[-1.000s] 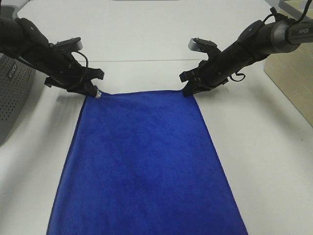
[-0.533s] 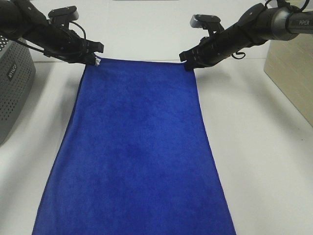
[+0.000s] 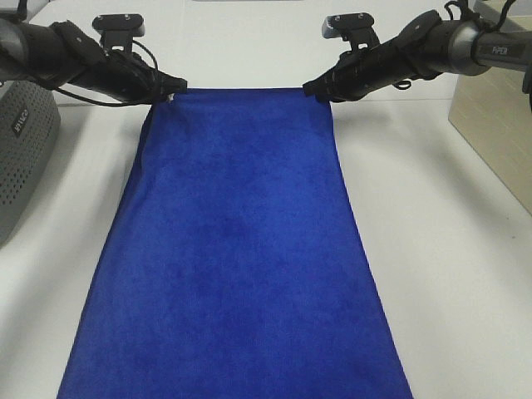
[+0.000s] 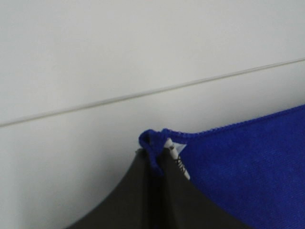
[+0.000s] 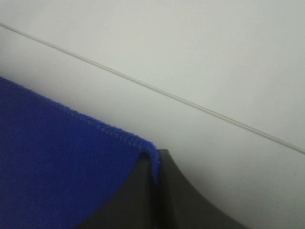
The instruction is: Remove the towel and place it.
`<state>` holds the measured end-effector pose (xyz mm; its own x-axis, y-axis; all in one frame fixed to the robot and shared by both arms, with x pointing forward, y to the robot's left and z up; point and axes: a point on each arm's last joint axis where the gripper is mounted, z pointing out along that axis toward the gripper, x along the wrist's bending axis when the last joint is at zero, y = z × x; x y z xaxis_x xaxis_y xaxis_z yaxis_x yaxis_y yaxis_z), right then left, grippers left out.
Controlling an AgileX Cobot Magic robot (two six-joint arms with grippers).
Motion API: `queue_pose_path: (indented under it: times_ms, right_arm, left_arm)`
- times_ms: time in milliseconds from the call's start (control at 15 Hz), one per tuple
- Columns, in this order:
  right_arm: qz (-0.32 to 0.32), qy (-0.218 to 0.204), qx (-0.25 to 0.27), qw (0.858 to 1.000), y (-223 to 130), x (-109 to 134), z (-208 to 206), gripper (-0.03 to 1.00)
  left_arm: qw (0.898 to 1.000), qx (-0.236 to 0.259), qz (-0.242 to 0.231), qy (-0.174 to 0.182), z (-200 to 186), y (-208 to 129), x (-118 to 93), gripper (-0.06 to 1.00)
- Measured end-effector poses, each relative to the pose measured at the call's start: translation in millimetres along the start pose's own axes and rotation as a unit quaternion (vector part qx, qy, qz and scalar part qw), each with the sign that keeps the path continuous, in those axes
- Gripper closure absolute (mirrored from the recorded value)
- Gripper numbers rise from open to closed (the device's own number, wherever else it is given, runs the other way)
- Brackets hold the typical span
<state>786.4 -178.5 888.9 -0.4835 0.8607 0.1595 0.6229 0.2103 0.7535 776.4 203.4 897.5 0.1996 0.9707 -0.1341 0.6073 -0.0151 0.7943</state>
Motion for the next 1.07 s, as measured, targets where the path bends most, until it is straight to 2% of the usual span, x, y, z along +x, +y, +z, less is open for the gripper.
queue_pose_path:
  times_ms: [200, 533, 1067]
  right_arm:
    - [-0.016, -0.017, -0.026, 0.999, 6.7, -7.8, 6.2, 0.95]
    - [-0.024, -0.025, -0.044, 0.998, 6.9, -14.3, 19.9, 0.95]
    - [-0.033, -0.024, -0.09, 0.995, 19.8, -14.9, 19.8, 0.95]
  left_arm:
    - [0.999, -0.039, 0.018, 0.002, 17.2, 9.5, -5.9, 0.94]
    - [0.998, -0.054, 0.019, 0.008, 32.9, 5.8, -2.5, 0.94]
    - [0.996, -0.081, 0.023, 0.026, 33.1, 10.2, 0.6, 0.94]
